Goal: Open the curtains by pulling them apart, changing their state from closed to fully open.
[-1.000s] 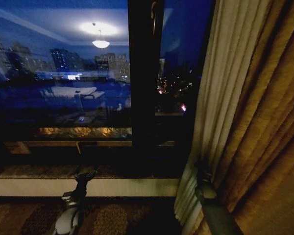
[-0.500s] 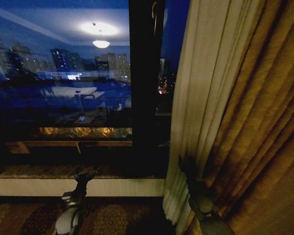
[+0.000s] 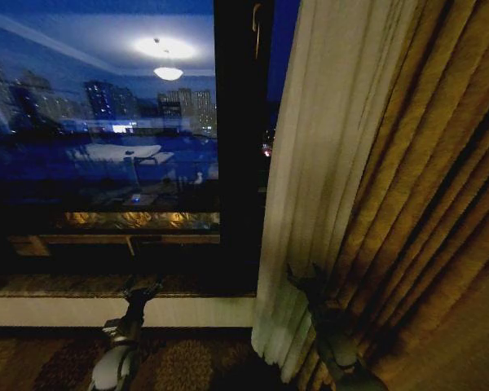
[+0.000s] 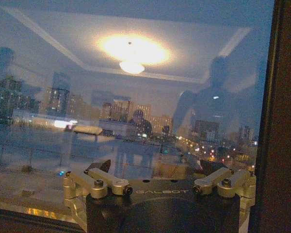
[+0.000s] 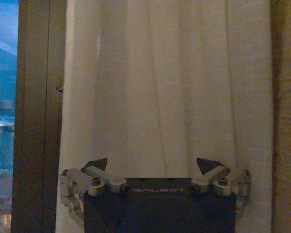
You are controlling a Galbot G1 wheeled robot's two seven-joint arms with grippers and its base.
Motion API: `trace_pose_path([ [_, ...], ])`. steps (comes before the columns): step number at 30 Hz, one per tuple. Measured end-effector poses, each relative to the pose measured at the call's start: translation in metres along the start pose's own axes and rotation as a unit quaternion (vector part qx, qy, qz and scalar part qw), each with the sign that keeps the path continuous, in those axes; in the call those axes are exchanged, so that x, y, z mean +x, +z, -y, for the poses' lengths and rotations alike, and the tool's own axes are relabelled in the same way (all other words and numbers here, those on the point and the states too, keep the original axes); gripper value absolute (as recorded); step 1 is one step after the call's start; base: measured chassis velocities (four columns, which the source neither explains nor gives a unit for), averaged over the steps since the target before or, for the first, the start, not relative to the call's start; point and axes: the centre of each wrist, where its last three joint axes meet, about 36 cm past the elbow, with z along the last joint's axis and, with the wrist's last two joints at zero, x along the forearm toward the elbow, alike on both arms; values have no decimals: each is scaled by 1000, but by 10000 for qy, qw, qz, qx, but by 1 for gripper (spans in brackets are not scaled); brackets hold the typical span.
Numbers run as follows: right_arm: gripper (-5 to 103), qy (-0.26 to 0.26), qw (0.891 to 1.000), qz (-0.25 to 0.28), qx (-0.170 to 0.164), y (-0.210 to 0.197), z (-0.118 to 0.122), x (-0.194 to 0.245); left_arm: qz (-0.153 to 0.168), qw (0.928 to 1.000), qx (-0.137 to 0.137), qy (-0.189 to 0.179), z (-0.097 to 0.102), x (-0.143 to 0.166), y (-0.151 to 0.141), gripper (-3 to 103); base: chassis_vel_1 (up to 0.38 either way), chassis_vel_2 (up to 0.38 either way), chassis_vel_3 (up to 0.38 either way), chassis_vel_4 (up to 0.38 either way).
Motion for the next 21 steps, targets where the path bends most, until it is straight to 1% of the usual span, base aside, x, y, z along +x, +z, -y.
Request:
trace_pose_path([
  [21, 100, 6, 10000, 3, 1, 1, 0, -1, 0, 10000, 0, 0, 0, 0, 0, 100, 0, 0, 0, 0],
])
